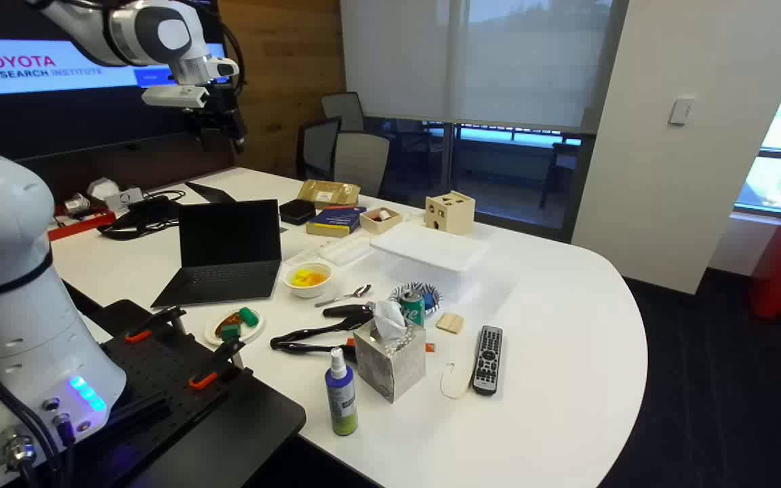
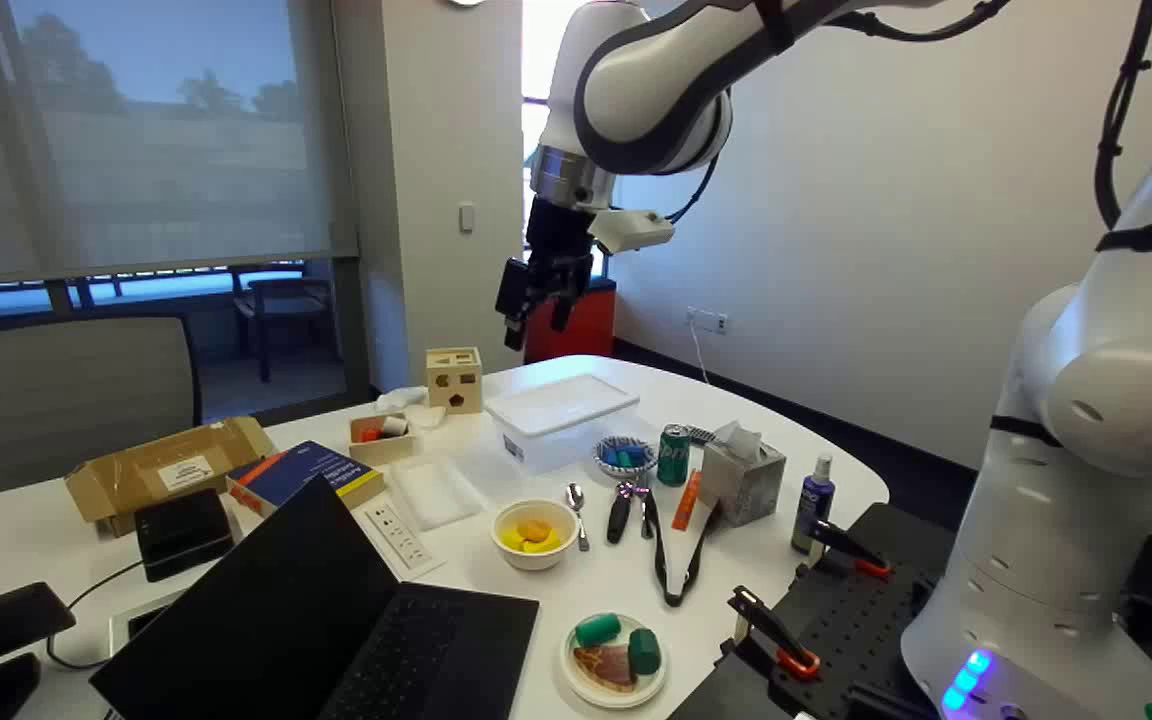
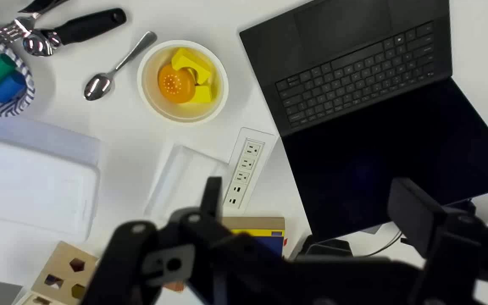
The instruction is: Move the blue and white bowl forward
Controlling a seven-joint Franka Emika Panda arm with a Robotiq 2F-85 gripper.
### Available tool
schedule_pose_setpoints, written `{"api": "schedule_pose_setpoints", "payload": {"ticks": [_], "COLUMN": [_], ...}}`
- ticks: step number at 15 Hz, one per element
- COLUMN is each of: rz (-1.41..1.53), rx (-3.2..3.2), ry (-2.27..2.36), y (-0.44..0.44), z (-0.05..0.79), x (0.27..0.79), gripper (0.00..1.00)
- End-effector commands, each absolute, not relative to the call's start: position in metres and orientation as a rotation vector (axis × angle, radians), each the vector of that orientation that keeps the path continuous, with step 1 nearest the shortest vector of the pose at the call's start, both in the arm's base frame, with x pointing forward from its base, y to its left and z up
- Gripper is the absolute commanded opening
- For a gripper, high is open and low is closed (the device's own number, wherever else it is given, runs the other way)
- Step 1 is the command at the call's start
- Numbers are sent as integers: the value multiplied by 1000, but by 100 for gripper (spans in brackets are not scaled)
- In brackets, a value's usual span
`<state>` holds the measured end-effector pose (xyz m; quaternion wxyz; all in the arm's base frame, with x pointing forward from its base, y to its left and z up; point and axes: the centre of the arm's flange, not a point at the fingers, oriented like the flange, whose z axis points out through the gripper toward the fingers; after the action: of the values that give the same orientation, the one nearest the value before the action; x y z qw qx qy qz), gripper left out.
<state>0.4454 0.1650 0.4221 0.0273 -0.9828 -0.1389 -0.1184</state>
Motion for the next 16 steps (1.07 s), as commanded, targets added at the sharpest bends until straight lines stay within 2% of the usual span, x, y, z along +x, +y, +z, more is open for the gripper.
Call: {"api": "schedule_pose_setpoints", "payload": {"ticks": [1, 4, 7, 16], "rz": [-366, -366, -370, -439], "rx": [-3035, -3035, -3066, -3196], "ry": [-429, -429, -397, -132], "y": [165, 165, 150, 7], "z": [422, 422, 384, 215], "x": [445, 445, 476, 576], "gripper": [100, 100, 100, 100]}}
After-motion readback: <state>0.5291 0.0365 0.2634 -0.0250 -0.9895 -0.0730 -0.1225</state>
